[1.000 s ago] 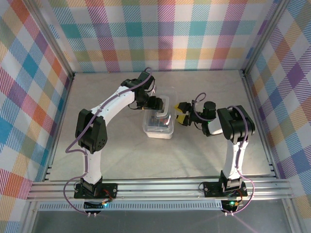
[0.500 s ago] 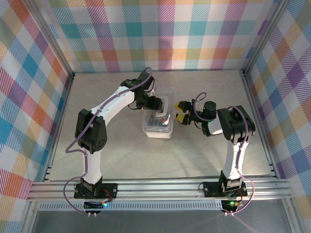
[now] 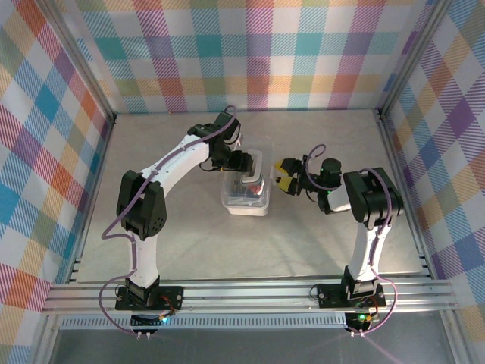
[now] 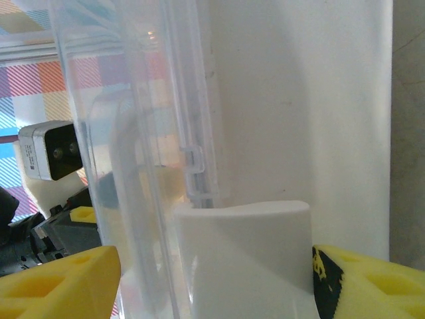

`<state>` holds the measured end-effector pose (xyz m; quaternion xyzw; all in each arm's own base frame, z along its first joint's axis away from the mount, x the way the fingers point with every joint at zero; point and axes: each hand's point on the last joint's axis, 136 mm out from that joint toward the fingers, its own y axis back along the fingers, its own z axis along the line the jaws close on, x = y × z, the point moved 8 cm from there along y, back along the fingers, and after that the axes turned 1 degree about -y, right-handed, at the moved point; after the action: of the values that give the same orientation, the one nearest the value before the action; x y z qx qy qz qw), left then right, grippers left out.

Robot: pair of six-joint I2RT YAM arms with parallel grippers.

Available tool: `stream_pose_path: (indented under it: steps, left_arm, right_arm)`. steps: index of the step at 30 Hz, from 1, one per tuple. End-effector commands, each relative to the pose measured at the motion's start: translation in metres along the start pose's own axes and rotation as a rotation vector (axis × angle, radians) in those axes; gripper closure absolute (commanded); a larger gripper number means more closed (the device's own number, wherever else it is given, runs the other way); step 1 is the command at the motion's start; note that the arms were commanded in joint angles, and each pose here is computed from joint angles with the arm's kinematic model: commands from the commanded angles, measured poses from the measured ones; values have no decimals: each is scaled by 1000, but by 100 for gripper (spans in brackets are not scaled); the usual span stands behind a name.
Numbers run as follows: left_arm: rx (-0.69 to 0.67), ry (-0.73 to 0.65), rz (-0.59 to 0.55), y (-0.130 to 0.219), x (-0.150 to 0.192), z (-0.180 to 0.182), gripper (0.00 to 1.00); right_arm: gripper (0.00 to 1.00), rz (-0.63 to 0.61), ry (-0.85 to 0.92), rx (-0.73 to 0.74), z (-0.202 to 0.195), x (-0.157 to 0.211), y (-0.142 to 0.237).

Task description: Pack the tool kit

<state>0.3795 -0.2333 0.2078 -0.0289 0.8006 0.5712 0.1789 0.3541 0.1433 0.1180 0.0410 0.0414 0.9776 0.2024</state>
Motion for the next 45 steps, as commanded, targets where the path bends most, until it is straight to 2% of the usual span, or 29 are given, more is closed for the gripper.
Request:
stream_pose_path:
  steps: [1, 5, 11, 25, 39, 45]
  left_arm:
    - [-101, 27, 128, -14, 23, 18, 34]
    - [-100, 24, 129, -15, 23, 17, 33]
    - [-101, 21, 137, -19, 23, 15, 33]
    - [-118, 10, 145, -22, 24, 13, 33]
    - [-119, 1, 148, -25, 27, 10, 33]
    - [-116, 4, 155, -29, 29, 10, 33]
  right_arm:
    - [28, -4, 64, 13, 8, 3, 4]
    - [40, -26, 61, 100, 1, 4, 7]
    - [48, -19, 86, 146, 0, 4, 7]
    - [48, 21, 107, 141, 3, 5, -4]
    - [48, 28, 51, 223, -35, 9, -6]
    - [47, 36, 58, 226, -34, 7, -8]
